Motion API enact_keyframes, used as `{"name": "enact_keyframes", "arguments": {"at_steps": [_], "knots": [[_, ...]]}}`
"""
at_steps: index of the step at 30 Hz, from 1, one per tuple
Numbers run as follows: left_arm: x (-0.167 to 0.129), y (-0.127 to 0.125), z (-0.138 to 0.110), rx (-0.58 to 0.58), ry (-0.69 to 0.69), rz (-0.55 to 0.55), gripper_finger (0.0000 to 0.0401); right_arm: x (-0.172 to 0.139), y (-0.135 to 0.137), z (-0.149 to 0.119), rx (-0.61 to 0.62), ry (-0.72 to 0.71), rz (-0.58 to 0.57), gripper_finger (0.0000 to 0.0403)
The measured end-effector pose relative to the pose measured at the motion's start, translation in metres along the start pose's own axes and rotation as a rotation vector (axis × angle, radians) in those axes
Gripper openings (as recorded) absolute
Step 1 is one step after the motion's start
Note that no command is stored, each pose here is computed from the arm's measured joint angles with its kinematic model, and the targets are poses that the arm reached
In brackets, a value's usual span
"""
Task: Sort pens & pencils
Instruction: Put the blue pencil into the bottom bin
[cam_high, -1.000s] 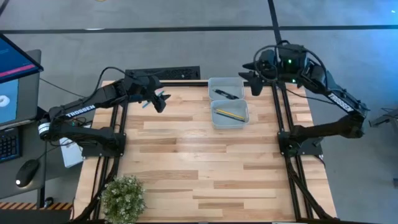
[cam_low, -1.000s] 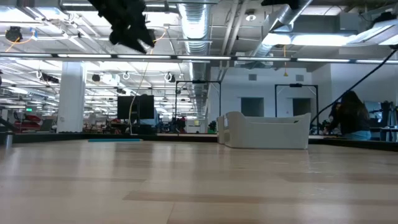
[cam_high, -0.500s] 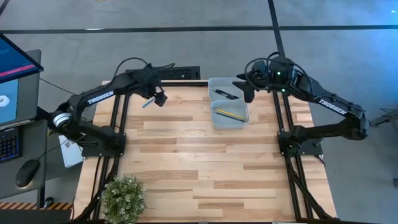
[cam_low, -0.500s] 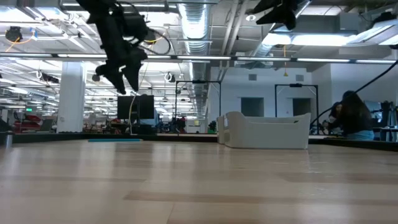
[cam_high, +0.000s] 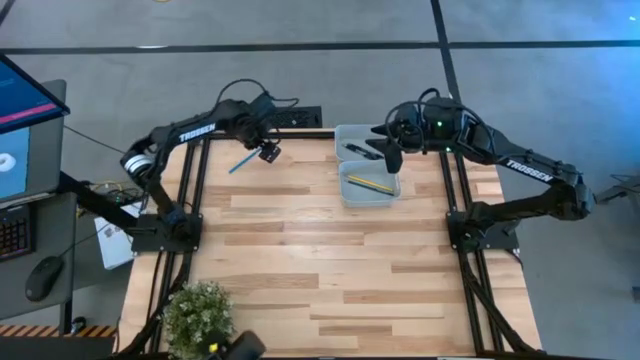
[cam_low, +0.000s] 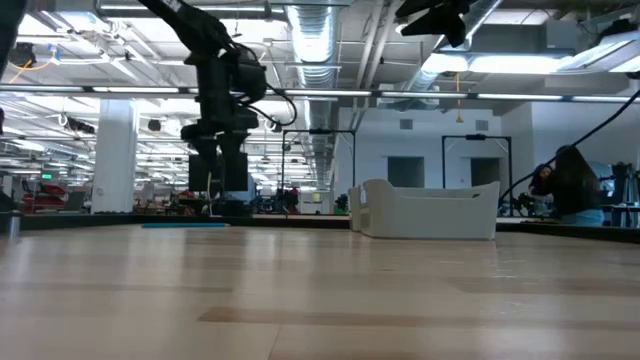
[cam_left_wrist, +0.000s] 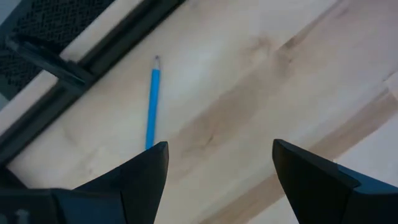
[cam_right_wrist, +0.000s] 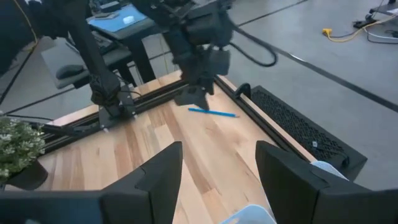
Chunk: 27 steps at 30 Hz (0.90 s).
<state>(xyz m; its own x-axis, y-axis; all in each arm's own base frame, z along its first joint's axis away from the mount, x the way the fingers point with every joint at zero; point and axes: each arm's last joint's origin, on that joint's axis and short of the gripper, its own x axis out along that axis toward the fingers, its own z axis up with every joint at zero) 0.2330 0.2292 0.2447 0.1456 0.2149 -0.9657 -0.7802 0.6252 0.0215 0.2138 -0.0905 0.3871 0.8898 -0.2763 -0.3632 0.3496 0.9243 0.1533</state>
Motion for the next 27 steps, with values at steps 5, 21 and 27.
{"name": "enact_keyframes", "arguments": {"at_steps": [5,21,27], "knots": [[0.005,0.014,0.017,-0.041,0.058,0.012,0.0279,0.000,0.002,0.000,-0.003,0.002,0.007,0.0225],[0.016,0.040,0.015,-0.085,0.093,0.000,0.0279,0.000,0.002,0.000,-0.006,0.003,0.006,0.0225],[0.031,0.042,0.008,-0.081,0.090,0.032,0.0279,0.000,0.002,0.000,-0.006,0.003,0.007,0.0225]]}}
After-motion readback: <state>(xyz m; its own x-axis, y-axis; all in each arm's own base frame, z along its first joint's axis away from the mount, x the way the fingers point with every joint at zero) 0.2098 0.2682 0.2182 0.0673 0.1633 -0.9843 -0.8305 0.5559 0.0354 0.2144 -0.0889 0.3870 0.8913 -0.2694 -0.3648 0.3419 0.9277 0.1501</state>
